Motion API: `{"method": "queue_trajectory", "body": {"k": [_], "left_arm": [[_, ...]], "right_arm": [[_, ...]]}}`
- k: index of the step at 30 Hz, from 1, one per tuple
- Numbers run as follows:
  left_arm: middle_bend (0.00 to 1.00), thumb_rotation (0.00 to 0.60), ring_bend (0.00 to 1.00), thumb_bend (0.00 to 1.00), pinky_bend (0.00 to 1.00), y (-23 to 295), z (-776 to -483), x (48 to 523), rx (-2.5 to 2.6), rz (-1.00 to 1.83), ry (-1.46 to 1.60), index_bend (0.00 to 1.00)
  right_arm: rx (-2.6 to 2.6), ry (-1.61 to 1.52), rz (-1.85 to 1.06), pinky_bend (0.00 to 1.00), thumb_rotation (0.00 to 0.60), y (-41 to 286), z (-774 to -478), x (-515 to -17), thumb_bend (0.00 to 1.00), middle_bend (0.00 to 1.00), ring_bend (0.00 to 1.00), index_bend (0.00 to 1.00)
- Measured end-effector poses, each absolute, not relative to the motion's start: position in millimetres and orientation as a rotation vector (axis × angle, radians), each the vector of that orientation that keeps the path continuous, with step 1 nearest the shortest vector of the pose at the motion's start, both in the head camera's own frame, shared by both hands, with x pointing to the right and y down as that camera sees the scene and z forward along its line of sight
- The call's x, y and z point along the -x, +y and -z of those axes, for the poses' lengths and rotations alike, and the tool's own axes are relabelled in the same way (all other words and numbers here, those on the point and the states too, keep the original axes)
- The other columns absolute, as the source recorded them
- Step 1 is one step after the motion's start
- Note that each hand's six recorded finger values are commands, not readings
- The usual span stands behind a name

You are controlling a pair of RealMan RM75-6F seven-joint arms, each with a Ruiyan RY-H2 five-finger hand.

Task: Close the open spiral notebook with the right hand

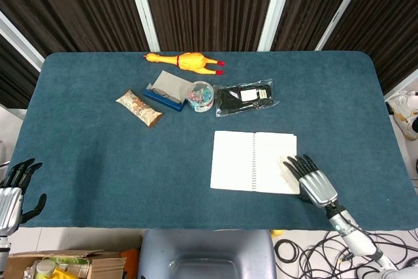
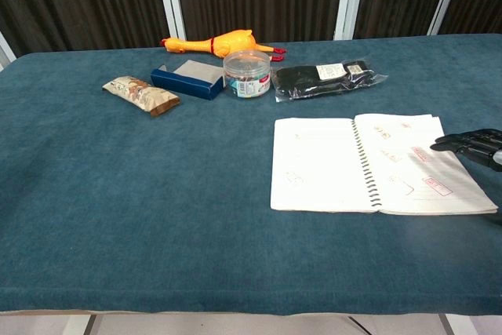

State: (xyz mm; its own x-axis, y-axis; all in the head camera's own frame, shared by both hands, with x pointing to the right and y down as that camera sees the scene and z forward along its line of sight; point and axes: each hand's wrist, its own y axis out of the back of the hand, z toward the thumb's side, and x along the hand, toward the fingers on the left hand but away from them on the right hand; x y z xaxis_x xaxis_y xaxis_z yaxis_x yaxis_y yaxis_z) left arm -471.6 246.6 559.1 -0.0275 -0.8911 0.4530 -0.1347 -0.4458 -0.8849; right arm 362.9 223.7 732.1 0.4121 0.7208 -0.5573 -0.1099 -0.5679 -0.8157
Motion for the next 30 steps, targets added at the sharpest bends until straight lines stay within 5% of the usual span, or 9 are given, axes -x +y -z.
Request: {"method": "queue_trajectory", "body": {"k": [12,30], "left_arm": [[0.11,0.600,0.10,0.41,0.33,246,-559,471,1.620,1.529,1.090,0.19],[0.12,0.600,0.10,0.41,0.33,246,-560,468,1.639,1.521,1.075,0.19]], "right_arm": [[1.826,-0.536,-1.246,0.04,0.600,221,-731,-362,0.29,0.03,0.00,0.14],[1.765,-0.596,-1.184,0.09,0.600,211,-727,-358,0.29,0.14,0.06,0.66]]}}
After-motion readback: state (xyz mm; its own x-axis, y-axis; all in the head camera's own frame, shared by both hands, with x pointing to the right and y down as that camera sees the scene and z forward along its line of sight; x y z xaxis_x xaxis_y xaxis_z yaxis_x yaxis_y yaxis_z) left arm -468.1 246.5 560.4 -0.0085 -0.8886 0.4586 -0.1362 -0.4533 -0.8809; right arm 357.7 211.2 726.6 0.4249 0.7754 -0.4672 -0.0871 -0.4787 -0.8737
